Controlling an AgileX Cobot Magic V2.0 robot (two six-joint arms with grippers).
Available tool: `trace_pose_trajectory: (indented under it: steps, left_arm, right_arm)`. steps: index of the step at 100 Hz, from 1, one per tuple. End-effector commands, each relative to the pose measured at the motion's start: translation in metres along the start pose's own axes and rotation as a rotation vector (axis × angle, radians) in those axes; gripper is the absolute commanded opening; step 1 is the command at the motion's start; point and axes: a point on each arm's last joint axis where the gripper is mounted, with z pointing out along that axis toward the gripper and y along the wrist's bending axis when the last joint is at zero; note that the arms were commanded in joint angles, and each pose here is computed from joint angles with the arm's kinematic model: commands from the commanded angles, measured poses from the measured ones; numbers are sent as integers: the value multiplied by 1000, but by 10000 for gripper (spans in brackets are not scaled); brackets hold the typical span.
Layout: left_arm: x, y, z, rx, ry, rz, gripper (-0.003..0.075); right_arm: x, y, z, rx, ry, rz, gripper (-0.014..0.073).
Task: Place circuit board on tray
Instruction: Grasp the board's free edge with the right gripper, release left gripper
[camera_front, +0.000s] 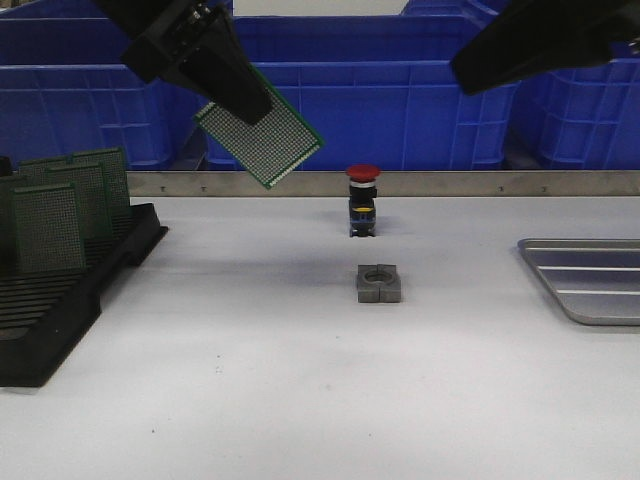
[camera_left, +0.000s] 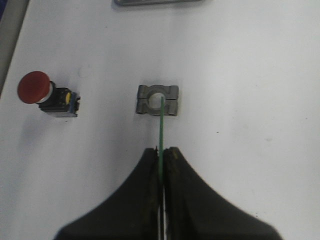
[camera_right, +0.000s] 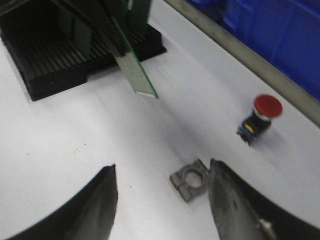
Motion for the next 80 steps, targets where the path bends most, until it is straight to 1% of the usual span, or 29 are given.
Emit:
trace_pose_trajectory:
  steps: [1,5,10,15,31,56,61,65,68,70,80]
  left_arm:
    - [-23,-8,-21,19,-95,40,-20]
    - [-25,-12,-21,54,-115,62,-20]
    - [-27,-16,-22,98,-145,87,-20]
    - [-30,-18,-22,118,-175,93,-20]
    - [-35,-19,-23,131,-226,70,-20]
    - [-35,-20,-24,140,-234,69,-20]
    - [-35,-20,-24,140,-234,69,-20]
    - [-35,-20,-24,140,-234,69,-20]
    - [-35,-20,-24,140,-234,69,-20]
    - [-35,-20,-24,140,-234,69,-20]
    - [-35,-19,-23,136,-234,68,-20]
  right_arm:
    - [-16,3,9,-44,-115,-146,434]
    - [-16,5,16,-71,-137,-153,434]
    - [-15,5,23,-91,-158,-133,434]
    - [-13,5,29,-113,-173,-111,434]
    - [-12,11,45,-210,-184,-99,434]
    - [-13,16,71,-268,-164,-95,424]
    - [-14,16,75,-271,-164,-85,385]
    - [-13,15,78,-271,-165,-69,328]
    - [-13,15,79,-269,-168,-55,266]
    - [-13,14,79,-268,-170,-49,239]
    - [-14,14,79,-267,-186,-26,32]
